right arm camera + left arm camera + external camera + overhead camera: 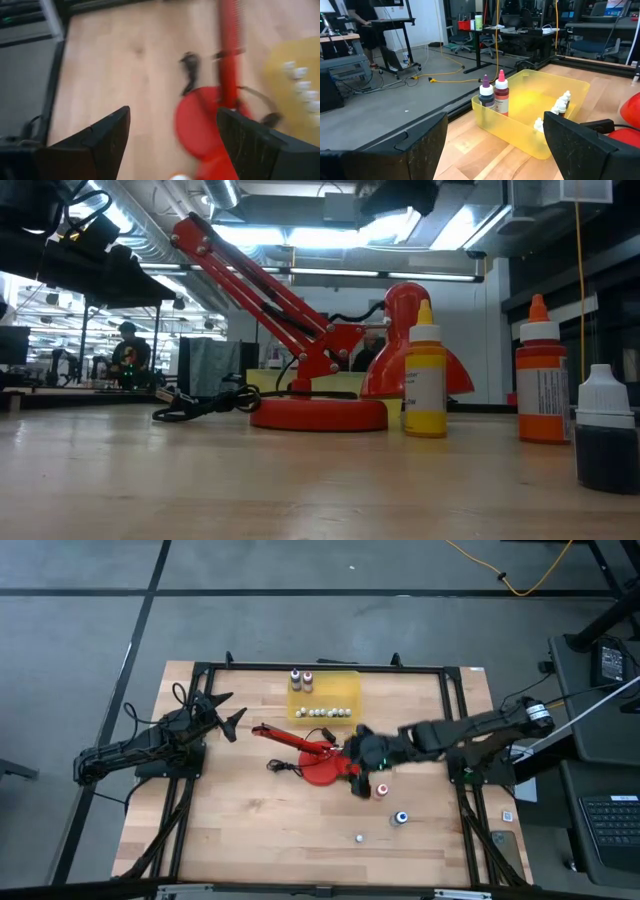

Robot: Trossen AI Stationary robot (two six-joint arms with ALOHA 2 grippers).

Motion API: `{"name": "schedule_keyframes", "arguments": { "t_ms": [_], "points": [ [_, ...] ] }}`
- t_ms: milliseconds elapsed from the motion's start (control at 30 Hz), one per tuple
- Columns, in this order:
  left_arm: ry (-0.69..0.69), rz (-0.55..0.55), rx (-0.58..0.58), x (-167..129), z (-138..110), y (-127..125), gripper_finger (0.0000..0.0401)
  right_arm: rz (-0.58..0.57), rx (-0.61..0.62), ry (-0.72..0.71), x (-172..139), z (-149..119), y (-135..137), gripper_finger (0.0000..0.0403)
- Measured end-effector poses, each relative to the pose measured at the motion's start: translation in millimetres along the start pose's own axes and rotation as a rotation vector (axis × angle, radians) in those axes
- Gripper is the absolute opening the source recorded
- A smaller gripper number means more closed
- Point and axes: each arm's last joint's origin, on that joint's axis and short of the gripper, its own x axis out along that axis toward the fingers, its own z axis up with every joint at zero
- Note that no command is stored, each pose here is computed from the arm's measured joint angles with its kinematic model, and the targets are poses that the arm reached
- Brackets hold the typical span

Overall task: Pick & Place food coloring
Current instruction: Put the black food coloring bottle into the yellow bin

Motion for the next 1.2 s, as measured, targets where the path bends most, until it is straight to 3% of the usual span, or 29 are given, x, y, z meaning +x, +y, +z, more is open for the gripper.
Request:
{"name": "schedule_keyframes", "arguments": {
  "t_ms": [233,600,1200],
  "points": [
    [0.0,0.0,0.0,0,0,0,0.0319,0.08,0.038,0.102,8,-27,48,0.0296],
    [0.0,0.0,0.0,0,0,0,0.0319,0.025,0.095,0.397,22,-55,88,0.0272],
    [0.0,0.0,0.0,0,0,0,0.0319,-0.075,0.142,0.57,66,-100,119,0.0268]
  ]
}}
